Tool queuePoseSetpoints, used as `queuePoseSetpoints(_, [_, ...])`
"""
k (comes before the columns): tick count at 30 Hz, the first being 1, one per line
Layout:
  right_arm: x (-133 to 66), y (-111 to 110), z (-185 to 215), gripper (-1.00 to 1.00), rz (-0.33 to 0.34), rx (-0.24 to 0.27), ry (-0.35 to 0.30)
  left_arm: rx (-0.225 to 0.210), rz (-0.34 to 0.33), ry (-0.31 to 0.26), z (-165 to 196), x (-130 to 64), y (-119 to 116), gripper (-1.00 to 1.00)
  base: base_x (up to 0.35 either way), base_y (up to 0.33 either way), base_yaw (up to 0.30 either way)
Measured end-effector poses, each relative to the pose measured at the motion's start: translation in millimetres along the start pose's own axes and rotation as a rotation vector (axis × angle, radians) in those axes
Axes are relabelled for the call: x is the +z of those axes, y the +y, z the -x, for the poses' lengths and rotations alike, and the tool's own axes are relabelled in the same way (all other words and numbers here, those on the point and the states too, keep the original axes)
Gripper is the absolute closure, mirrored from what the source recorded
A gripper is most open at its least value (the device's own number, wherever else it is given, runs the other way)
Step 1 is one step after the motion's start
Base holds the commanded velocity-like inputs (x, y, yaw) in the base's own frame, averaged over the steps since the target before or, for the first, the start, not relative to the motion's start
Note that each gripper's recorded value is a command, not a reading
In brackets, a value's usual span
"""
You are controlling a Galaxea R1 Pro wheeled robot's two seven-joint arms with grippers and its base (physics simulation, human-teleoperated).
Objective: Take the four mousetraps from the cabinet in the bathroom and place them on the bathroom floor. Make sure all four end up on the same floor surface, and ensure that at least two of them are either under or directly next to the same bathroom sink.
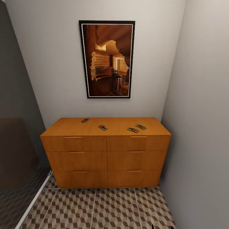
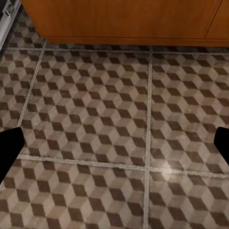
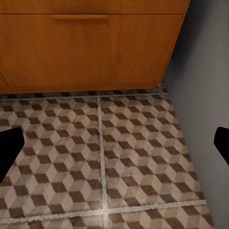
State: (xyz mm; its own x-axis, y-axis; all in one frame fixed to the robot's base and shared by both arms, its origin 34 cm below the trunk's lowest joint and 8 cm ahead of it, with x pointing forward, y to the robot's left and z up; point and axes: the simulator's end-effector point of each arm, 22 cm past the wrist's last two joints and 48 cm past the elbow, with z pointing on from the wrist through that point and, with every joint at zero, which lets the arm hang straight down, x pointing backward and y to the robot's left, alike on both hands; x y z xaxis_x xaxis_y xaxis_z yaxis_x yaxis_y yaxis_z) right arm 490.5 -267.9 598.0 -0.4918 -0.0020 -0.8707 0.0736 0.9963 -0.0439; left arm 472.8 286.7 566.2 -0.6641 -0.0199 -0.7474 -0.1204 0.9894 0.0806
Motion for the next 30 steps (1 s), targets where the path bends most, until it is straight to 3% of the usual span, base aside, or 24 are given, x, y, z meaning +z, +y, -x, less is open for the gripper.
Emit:
queuePoseSetpoints(8, [7.2, -3.3, 22.0, -1.0, -0.008, -0.001, -0.042, 0.001, -0.001, 0.0, 0.0, 0.0, -0.3, -1.0, 0.0, 0.0, 0.0])
queuePoseSetpoints(12, [23.6, -3.3, 62.1, -1.0, -0.012, 0.003, -0.098, 0.001, -0.001, 0.001, -0.5, 0.0, -0.2, -1.0, 0.0, 0.0, 0.0])
queuePoseSetpoints(17, [46.7, -4.1, 102.3, -1.0, -0.015, -0.001, -0.106, 0.001, 0.002, 0.002, -1.1, 0.1, 2.0, -1.0, 0.0, 0.0, 0.0])
queuePoseSetpoints(27, [92.8, -49.3, 239.3, -1.0, -0.072, -0.058, -0.167, 0.003, 0.005, 0.007, -3.0, 0.2, 4.5, -1.0, 0.0, 0.0, 0.0])
queuePoseSetpoints(30, [100.2, -69.7, 317.3, -1.0, -0.104, -0.078, -0.196, 0.004, 0.008, 0.007, -3.1, 0.4, 7.0, -1.0, 0.0, 0.0, 0.0])
